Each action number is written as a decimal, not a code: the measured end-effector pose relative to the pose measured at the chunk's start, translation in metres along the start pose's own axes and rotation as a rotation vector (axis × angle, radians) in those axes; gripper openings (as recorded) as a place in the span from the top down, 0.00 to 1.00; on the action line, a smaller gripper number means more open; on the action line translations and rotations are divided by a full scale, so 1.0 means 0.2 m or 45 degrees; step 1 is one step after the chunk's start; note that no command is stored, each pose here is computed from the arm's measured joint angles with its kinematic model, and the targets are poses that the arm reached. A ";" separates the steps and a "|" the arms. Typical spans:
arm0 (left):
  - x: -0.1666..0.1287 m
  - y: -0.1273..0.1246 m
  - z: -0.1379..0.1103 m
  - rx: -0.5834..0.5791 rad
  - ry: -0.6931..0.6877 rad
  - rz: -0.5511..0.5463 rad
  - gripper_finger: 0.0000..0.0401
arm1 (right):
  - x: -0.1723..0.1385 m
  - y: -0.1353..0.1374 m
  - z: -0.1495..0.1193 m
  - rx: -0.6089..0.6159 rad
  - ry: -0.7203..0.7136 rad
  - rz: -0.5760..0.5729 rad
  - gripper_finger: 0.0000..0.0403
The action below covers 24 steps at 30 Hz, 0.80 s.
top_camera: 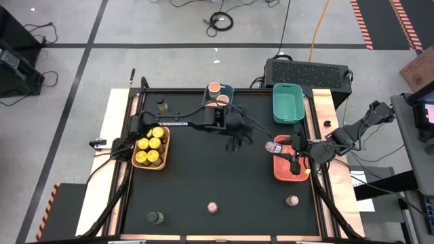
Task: Sort spices by type
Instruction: Put the small brown seasoning bottle into the orange bin
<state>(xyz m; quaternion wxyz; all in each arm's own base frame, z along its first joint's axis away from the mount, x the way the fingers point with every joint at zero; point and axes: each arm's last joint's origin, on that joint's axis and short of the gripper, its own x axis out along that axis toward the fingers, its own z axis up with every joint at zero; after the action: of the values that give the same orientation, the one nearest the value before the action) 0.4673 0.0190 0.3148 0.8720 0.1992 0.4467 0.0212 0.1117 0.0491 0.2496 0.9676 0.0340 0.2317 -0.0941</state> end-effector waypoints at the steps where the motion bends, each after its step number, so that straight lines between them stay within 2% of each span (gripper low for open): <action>1: -0.02 0.00 -0.01 -0.017 0.007 0.018 0.26 | 0.00 0.00 -0.01 -0.001 0.002 -0.001 0.55; 4: -0.08 0.00 -0.08 -0.076 -0.030 0.044 0.26 | 0.01 0.01 -0.01 0.021 -0.017 0.007 0.55; 7: -0.10 -0.02 -0.24 -0.155 -0.019 0.057 0.26 | 0.02 0.01 -0.02 0.033 -0.023 0.011 0.55; 9: -0.13 -0.02 -0.35 -0.212 -0.083 0.124 0.26 | 0.03 0.02 -0.01 0.047 -0.035 0.017 0.55; 11: -0.19 -0.03 -0.42 -0.257 -0.244 0.190 0.26 | 0.03 0.02 0.00 0.067 -0.066 0.031 0.55; 12: -0.22 -0.03 -0.43 -0.270 -0.397 0.205 0.26 | 0.03 0.03 0.01 0.069 -0.074 0.034 0.55; 14: -0.23 -0.05 -0.45 -0.212 -0.625 0.164 0.26 | 0.04 0.04 0.02 0.077 -0.097 0.040 0.55; 16: -0.19 -0.09 -0.45 -0.102 -0.759 0.145 0.26 | 0.04 0.04 0.03 0.081 -0.125 0.055 0.55; 18: -0.16 -0.12 -0.45 0.012 -0.791 0.152 0.26 | 0.05 0.05 0.04 0.089 -0.144 0.078 0.55; 24: -0.12 -0.16 -0.34 0.307 -0.970 0.258 0.26 | 0.05 0.06 0.07 0.113 -0.180 0.124 0.55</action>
<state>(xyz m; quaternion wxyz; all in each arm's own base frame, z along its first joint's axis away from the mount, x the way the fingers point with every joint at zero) 0.3950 0.0073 0.2861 0.9390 0.3364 0.0692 -0.0207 0.1289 0.0574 0.2578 0.9826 0.0812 0.1563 -0.0593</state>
